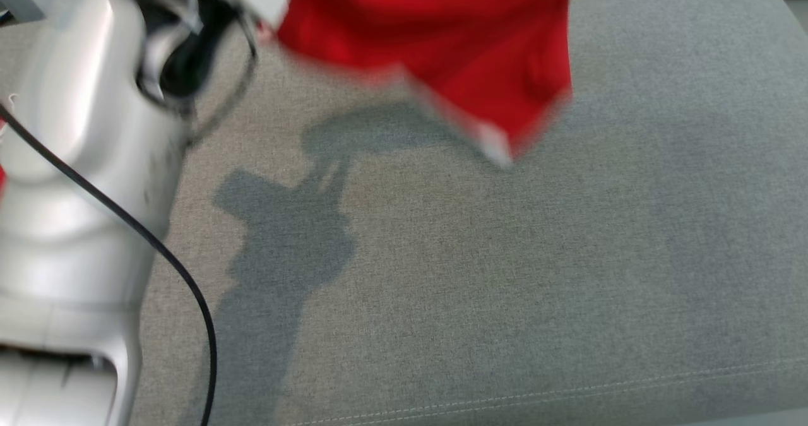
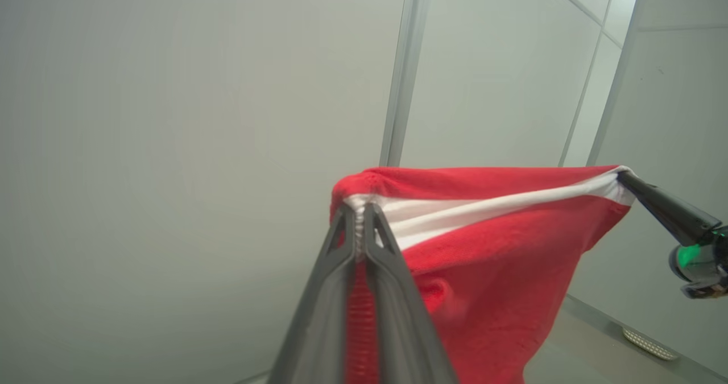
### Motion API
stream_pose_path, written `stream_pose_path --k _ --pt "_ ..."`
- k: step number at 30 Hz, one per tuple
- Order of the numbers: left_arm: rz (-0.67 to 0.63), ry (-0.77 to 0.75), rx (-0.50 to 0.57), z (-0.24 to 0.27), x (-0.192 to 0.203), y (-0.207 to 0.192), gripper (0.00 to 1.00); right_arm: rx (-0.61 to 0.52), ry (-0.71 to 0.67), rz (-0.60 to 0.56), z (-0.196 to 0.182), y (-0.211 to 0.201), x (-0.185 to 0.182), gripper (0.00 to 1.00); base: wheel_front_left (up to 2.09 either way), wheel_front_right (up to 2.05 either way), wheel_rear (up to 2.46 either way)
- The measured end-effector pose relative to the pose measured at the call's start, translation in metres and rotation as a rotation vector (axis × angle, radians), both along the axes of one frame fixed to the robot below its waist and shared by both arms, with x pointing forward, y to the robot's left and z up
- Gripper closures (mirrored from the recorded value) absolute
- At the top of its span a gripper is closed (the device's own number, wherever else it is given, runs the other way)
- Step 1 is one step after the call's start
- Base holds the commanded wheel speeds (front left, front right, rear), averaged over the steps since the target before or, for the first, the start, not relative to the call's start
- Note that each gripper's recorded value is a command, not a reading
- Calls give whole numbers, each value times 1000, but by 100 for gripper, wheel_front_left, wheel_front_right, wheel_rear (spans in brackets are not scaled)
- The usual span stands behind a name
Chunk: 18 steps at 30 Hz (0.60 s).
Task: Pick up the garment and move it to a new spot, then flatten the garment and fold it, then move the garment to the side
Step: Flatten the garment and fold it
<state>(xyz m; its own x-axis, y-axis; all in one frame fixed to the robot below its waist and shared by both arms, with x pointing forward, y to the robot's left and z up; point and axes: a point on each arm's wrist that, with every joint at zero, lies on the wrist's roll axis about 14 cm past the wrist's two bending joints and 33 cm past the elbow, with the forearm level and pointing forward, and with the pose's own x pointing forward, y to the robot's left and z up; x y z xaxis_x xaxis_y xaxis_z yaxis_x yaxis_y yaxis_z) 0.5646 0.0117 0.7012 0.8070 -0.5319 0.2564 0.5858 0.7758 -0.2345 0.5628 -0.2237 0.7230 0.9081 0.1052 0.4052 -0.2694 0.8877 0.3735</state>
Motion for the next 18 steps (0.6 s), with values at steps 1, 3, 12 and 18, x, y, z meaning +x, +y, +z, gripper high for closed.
stream_pose_path --k 1,3,12,18 --pt "16 -82 -33 22 5 1 100 -14 -54 -30 22 -1 4 100 0 0 0" --pt "21 -226 -84 61 8 -4 100 -26 -148 -57 63 -1 8 100 0 0 0" --pt "-115 69 22 -117 6 -37 100 -185 164 -22 -112 25 22 100 0 0 0" --pt "-90 291 96 -230 -10 -15 100 -128 452 -27 -251 29 -29 100 0 0 0"
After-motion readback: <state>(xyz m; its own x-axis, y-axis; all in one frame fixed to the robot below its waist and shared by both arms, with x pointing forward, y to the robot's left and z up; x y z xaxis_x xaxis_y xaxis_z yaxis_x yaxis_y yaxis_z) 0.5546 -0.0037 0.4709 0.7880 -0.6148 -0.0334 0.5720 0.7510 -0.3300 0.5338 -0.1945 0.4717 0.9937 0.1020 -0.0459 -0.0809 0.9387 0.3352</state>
